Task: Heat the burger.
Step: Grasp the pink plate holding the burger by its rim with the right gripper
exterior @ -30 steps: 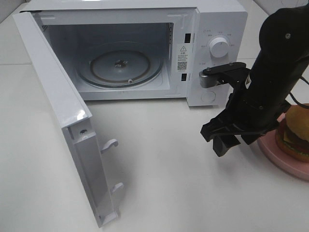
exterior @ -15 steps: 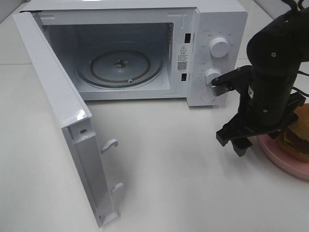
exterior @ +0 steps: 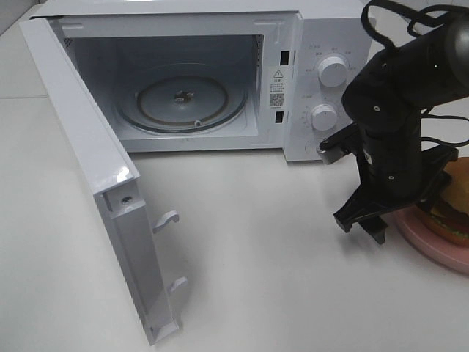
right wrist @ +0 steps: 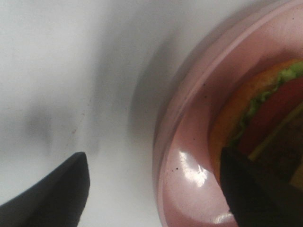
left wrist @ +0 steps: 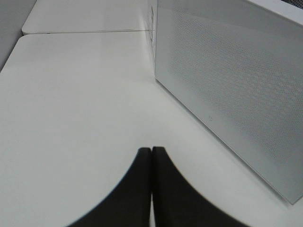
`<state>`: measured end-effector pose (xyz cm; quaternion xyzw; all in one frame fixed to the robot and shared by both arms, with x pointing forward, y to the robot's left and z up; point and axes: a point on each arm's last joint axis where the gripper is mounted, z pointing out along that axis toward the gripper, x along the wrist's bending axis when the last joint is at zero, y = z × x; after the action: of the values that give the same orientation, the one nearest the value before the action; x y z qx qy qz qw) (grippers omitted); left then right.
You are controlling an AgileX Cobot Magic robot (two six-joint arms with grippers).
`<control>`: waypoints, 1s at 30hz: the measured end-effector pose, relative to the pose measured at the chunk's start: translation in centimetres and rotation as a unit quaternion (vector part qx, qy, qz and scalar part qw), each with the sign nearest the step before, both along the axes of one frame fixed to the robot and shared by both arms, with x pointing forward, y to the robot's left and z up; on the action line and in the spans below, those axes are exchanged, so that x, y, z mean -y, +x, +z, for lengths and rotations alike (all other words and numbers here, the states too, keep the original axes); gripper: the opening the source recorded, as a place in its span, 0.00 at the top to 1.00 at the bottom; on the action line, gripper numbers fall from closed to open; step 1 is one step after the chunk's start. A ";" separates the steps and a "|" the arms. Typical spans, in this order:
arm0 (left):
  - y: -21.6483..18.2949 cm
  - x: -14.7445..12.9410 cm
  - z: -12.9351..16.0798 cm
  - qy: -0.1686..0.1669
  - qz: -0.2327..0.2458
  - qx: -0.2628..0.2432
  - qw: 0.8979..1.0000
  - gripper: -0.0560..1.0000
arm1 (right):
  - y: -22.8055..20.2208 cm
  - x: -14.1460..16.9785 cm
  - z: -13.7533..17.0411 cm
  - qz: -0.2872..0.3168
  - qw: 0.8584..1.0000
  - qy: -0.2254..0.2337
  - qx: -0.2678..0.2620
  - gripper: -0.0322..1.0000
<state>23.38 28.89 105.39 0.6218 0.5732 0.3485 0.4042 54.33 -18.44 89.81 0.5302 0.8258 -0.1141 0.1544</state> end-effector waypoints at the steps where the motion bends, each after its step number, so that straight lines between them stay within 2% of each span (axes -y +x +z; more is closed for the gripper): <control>1: 0.0 0.0 0.0 0.000 0.000 0.000 1.000 0.95 | 0.1 0.0 -0.6 0.003 1.000 -0.007 -0.007 0.24; 8: 0.0 0.0 0.0 0.000 0.000 0.000 1.000 0.95 | 0.3 0.4 -1.8 0.007 0.999 -0.023 -0.021 0.25; 21: 0.0 0.0 0.0 0.000 0.000 0.000 1.000 0.95 | 0.8 0.8 -2.2 0.016 0.999 -0.021 -0.020 0.43; 22: 0.0 0.0 0.0 0.000 0.000 0.000 1.000 0.95 | 0.8 0.8 -2.3 0.017 0.999 -0.020 -0.020 0.50; 23: 0.0 0.0 0.0 0.000 0.000 0.000 1.000 0.95 | 0.8 0.8 -2.3 0.017 0.999 -0.020 -0.020 0.50; 25: 0.0 0.0 0.0 0.000 0.000 0.000 1.000 0.95 | 0.8 0.8 -2.5 0.018 0.999 -0.020 -0.022 0.61; 26: 0.0 0.0 0.0 0.000 0.000 0.000 1.000 0.95 | 0.8 0.8 -2.5 0.018 0.999 -0.020 -0.022 0.61; 27: 0.0 0.0 0.0 0.000 0.000 0.000 1.000 0.95 | 0.8 0.8 -2.5 0.018 0.999 -0.020 -0.022 0.69; 28: 0.0 0.0 0.0 0.000 0.000 0.000 1.000 0.95 | 0.8 0.8 -2.5 0.018 0.999 -0.020 -0.022 0.74; 29: 0.0 0.0 0.0 0.000 0.000 0.000 1.000 0.95 | 0.8 0.8 -2.5 0.018 0.999 -0.020 -0.022 0.74; 30: 0.0 0.0 0.0 0.000 0.000 0.000 1.000 0.95 | 0.8 0.8 -2.5 0.017 0.999 -0.019 -0.022 0.82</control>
<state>23.38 28.89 105.39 0.6218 0.5732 0.3485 0.4042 55.17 -19.23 87.32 0.5102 0.8357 -0.1388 0.1485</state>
